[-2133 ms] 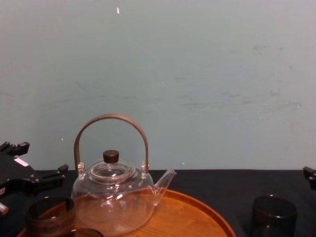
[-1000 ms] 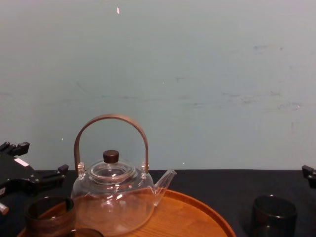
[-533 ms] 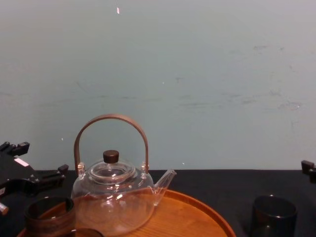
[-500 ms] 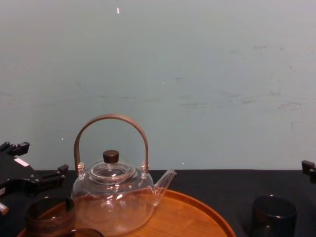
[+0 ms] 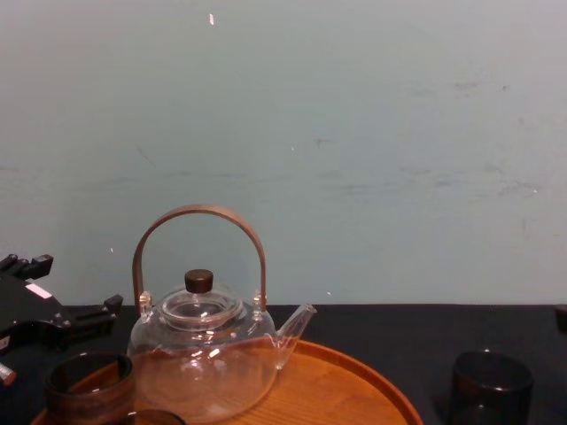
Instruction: Pick up the glass from the table and place it on the tray.
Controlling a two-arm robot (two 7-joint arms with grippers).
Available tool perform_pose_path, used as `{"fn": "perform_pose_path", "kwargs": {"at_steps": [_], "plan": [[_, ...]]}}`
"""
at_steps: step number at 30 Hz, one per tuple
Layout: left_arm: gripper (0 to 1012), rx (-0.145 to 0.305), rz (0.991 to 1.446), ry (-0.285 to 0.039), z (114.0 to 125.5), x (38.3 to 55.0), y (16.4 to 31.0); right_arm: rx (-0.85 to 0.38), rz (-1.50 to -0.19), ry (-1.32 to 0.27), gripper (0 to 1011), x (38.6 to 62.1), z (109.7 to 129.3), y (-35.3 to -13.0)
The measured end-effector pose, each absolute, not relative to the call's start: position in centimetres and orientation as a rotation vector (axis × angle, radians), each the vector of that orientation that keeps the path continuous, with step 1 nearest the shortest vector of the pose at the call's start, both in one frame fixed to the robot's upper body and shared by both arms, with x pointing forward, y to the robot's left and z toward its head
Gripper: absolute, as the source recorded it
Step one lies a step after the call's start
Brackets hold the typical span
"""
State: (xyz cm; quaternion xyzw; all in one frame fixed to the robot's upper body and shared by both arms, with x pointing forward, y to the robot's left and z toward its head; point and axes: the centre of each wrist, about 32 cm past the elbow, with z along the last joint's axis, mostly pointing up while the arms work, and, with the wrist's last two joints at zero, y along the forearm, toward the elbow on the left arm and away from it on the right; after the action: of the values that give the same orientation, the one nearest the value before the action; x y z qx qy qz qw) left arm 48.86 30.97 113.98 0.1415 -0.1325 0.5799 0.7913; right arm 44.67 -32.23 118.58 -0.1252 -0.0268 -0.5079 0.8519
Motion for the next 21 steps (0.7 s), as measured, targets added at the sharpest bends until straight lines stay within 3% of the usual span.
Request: {"fn": "perform_pose_path", "kwargs": {"at_steps": [21], "plan": [[1001,0.305,1.248,-0.285,114.0,48.9,31.0,-0.329,-0.837,-0.02,1002,41.7,119.0,-34.9]]}}
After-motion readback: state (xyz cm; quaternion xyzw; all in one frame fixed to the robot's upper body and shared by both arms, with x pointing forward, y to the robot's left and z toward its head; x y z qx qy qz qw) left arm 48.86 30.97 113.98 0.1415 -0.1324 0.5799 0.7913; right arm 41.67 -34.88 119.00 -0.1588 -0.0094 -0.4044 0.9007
